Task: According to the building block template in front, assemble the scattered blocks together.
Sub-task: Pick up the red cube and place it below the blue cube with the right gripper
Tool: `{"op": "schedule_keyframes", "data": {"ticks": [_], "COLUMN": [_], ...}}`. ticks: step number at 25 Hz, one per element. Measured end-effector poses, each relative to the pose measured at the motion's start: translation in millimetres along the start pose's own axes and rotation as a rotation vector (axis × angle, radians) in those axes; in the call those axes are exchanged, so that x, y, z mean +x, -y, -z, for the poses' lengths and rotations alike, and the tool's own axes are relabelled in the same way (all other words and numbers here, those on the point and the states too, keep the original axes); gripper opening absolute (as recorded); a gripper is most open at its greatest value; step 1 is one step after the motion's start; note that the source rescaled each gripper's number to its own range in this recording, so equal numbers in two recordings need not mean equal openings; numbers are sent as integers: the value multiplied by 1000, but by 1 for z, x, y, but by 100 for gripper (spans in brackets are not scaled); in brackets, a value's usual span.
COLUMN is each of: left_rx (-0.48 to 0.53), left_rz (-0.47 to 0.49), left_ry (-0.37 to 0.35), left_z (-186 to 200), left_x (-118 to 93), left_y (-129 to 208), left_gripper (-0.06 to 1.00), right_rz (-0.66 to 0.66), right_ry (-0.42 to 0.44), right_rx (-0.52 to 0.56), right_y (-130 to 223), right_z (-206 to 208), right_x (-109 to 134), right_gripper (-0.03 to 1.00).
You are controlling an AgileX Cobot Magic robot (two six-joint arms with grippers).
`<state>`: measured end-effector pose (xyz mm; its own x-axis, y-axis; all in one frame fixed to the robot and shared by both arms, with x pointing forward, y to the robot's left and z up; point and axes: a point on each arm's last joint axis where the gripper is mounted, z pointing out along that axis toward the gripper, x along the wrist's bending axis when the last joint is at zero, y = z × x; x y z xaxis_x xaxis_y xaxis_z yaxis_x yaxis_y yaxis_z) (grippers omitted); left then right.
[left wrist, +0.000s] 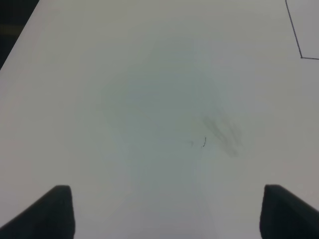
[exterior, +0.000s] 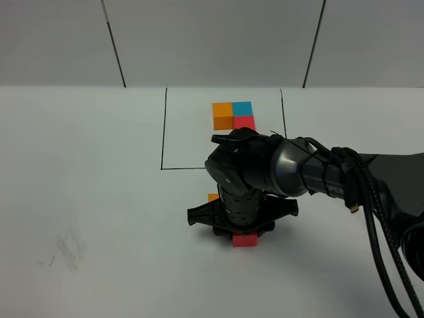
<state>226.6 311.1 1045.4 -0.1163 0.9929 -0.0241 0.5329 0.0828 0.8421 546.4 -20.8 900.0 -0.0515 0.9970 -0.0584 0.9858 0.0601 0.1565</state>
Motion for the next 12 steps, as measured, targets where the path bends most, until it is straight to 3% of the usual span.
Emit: {"op": "schedule_keyframes", "data": {"ticks": [5, 12], "left_rx": [0, 0], "left_rz": [0, 0], "left_ry": [0, 0], "left_z": [0, 0], "left_x": [0, 0], "left_y": [0, 0], "left_gripper": [67, 67], "right_rz": [18, 22], "right_ry": [9, 11], "right_rx": [10, 13], "right_y": [1, 1], "right_z": [-4, -4], "right_x": [0, 0], "right_gripper": [37, 47]}}
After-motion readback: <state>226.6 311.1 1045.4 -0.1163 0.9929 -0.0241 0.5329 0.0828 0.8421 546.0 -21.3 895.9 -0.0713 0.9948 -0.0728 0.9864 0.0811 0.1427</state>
